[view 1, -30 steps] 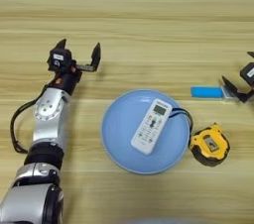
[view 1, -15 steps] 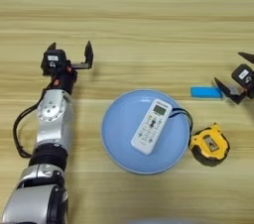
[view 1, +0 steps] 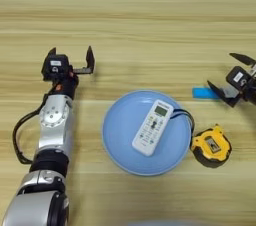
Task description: Move the objects on the table
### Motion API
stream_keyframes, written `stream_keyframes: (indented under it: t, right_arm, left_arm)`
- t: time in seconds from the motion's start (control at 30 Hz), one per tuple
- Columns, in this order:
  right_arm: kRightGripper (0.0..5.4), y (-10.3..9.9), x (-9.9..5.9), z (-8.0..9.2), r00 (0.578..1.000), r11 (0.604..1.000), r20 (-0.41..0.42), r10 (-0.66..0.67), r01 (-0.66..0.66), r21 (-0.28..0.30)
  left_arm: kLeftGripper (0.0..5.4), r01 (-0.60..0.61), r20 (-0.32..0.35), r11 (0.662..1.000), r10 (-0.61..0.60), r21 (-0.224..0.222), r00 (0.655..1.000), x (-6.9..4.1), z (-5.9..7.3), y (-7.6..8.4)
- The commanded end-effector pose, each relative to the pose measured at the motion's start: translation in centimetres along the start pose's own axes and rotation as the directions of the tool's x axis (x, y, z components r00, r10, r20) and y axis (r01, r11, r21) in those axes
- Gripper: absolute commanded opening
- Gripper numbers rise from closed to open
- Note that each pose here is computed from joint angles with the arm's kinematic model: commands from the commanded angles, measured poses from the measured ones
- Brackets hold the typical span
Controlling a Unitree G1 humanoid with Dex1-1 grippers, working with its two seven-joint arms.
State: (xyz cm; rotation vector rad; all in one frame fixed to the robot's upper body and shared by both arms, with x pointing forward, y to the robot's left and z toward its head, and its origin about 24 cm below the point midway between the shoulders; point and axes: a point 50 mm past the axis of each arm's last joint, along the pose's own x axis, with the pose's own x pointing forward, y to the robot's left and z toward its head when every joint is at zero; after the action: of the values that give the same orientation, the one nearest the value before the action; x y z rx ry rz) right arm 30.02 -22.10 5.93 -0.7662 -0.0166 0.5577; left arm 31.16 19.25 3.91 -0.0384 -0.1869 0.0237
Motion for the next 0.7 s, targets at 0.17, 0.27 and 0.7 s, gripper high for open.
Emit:
stream_keyframes:
  t: [0.17, 0.27, 0.7]
  right_arm:
    - [5.36, -0.9, -0.7, -0.4, 1.000, 1.000, -0.015, -0.023, 0.023, 0.017]
    - [5.36, -3.0, -1.3, -0.3, 0.995, 0.994, 0.006, -0.103, 0.103, 0.037]
    - [5.36, -1.9, 0.5, 8.1, 0.860, 0.907, 0.471, -0.196, -0.024, 0.420]
  left_arm:
    - [5.40, 0.023, 0.007, 1.000, -0.023, 0.015, 1.000, -0.2, -0.2, -0.3]
    - [5.40, 0.032, 0.020, 0.999, -0.033, 0.025, 0.999, -0.3, -0.1, -0.4]
    - [5.40, 0.132, 0.148, 0.987, -0.144, 0.087, 0.978, -0.6, 1.6, -1.0]
